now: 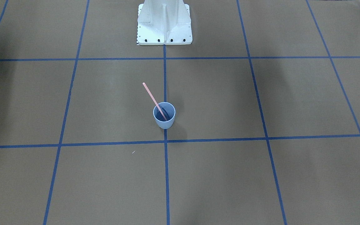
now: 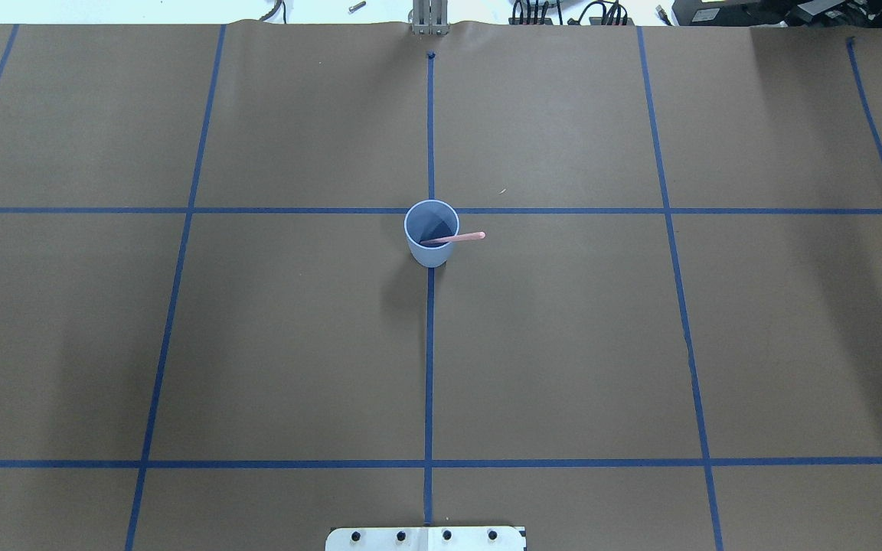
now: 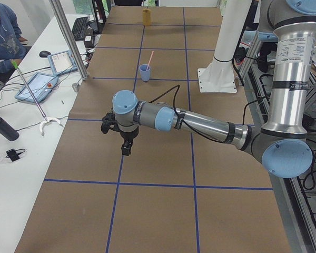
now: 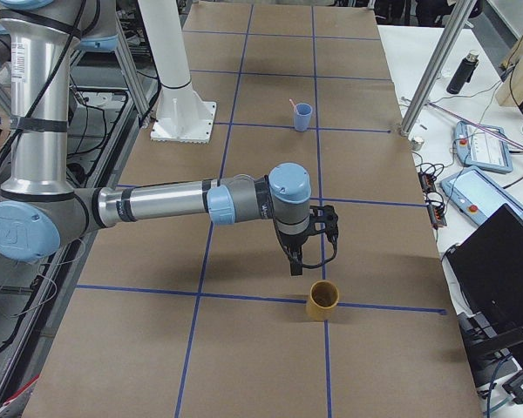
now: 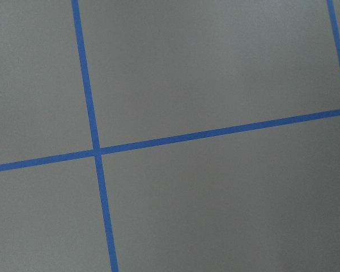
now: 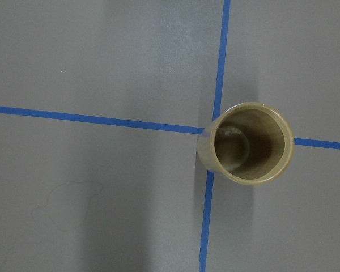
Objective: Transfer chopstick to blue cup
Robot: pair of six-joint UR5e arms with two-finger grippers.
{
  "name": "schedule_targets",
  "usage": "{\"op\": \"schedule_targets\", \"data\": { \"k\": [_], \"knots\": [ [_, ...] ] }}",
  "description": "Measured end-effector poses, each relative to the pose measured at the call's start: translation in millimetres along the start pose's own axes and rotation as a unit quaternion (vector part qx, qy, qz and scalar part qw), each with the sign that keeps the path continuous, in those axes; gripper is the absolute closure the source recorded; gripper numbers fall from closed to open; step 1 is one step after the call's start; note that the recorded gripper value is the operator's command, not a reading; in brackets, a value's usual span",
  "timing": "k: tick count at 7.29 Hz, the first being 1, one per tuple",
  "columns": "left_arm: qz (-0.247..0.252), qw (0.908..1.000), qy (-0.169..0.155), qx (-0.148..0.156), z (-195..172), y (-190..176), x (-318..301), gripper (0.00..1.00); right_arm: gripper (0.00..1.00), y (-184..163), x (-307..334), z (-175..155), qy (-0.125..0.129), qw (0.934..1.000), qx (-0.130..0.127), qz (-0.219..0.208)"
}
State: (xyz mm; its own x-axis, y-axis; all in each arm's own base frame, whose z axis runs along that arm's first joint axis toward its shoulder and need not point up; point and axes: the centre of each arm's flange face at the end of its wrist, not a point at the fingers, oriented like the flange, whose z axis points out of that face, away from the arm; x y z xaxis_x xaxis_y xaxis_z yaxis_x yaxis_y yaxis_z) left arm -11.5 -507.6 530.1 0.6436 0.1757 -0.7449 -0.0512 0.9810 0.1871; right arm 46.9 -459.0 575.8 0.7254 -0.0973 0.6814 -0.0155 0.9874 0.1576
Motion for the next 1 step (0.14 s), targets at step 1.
{"op": "schedule_targets", "data": {
  "k": [1],
  "knots": [
    [0.0,1.0,0.0,0.0,-0.2,-0.2,0.3,0.01,0.0,-0.1,-0.2,-0.1,0.0,1.0,0.0,0.0]
  ]
}}
